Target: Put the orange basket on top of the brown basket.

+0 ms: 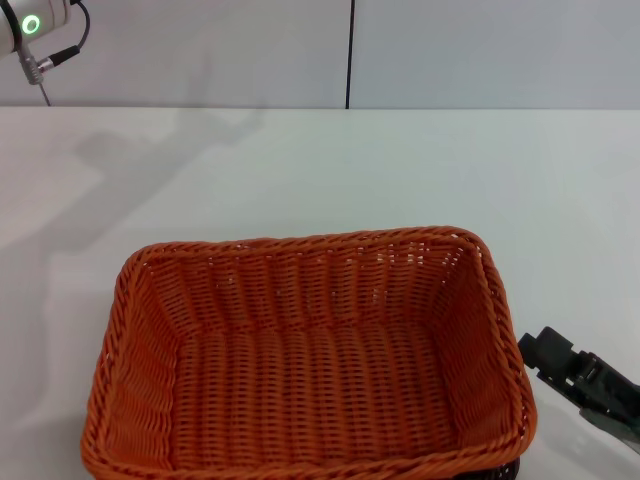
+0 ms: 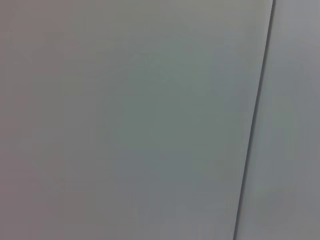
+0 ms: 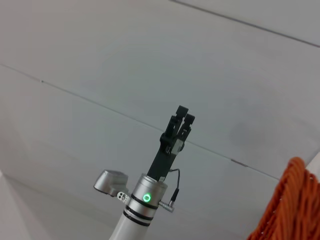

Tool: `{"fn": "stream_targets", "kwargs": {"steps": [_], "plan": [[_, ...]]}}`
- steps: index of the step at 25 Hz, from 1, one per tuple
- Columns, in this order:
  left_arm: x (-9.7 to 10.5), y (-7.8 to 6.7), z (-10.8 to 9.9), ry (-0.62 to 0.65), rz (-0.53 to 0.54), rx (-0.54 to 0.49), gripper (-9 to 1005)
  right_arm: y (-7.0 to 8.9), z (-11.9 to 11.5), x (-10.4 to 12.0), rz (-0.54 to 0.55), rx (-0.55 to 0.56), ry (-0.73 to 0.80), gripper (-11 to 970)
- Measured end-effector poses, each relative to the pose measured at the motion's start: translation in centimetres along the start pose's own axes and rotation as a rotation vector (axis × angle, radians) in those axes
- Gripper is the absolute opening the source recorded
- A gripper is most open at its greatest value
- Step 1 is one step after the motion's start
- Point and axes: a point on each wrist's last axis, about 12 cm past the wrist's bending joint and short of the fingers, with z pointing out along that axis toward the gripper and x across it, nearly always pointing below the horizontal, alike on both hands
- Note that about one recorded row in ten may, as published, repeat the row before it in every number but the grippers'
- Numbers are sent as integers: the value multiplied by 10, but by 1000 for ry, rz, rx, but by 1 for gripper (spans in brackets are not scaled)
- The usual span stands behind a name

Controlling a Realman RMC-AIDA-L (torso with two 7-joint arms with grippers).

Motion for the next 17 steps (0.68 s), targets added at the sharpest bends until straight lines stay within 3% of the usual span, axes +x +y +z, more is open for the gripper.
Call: {"fn": "stream_targets", "kwargs": {"steps": [5,8,13,17], "plan": [[1,-1,1,-2,-4,-1,859,2,-2,-10,-45,-9,8,660],[1,-1,0,-3,-7,-2,859,7,-7,-25,-126,-35,10,678],[-1,1,-8,-71,-47,-24,859,26,-12,-70,-343,-124,-30,690],[-1,1,-14,-116,-69,-42,859,37,-19,-117,-568,-104,-221,690]]}}
